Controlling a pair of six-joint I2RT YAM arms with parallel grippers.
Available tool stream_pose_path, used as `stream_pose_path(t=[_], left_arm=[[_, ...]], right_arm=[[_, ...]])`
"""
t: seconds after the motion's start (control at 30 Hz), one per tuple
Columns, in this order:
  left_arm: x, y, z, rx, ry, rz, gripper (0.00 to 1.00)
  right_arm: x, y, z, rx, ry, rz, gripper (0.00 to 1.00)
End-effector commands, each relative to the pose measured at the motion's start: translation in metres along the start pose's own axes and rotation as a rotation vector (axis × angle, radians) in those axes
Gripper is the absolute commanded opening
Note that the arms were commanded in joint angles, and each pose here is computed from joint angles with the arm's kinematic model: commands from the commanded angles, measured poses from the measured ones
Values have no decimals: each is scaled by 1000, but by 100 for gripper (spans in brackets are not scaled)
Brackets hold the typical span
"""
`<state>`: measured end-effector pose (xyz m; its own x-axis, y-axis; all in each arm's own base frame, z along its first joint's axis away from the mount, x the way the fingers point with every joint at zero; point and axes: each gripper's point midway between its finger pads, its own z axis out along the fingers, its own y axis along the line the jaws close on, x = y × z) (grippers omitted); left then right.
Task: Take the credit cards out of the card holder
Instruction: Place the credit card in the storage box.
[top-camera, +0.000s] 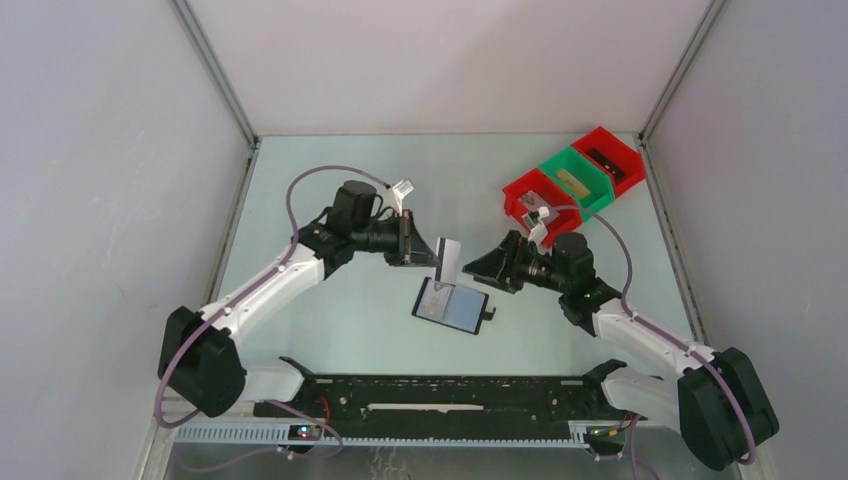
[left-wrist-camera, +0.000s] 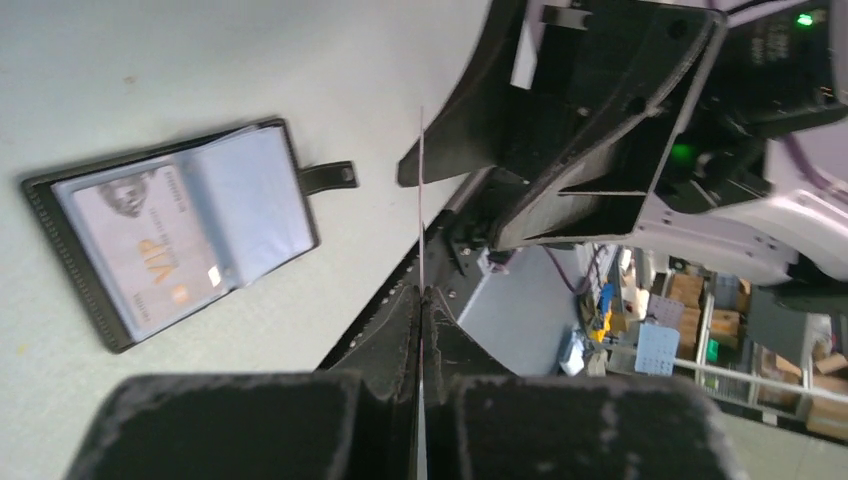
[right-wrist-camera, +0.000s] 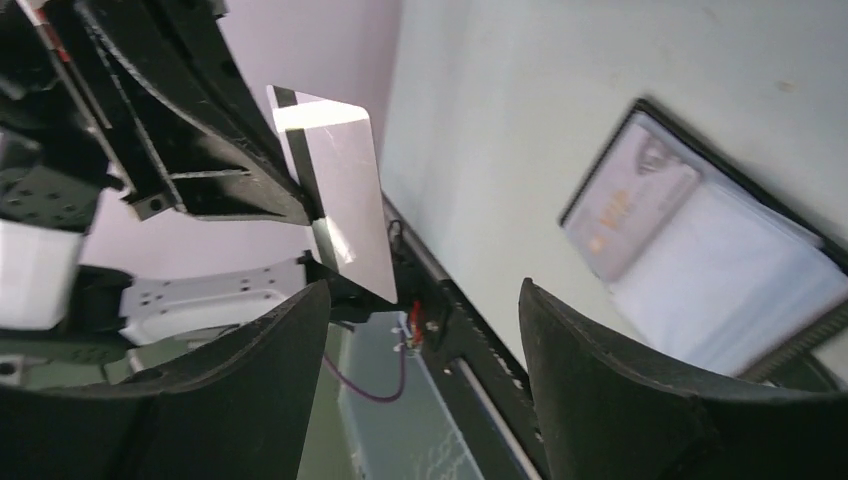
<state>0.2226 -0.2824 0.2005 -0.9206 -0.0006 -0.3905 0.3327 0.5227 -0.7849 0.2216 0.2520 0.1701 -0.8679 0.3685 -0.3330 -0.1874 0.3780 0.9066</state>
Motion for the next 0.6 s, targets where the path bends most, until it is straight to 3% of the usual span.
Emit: stream_pose_path(t=[0.0,0.27,0.57], left_arm=[[-16,-54,-20,209,-58,76,0],[-12,-66,-23,279,-48,75,0],[-9,-65,-22,292,-32,65,0]], right_arm=[[-13,60,-6,-230,-16,-40,79],[-20,85,-7,-358,-14,6,72],[-25,97,-10,-408,-24,23,34]])
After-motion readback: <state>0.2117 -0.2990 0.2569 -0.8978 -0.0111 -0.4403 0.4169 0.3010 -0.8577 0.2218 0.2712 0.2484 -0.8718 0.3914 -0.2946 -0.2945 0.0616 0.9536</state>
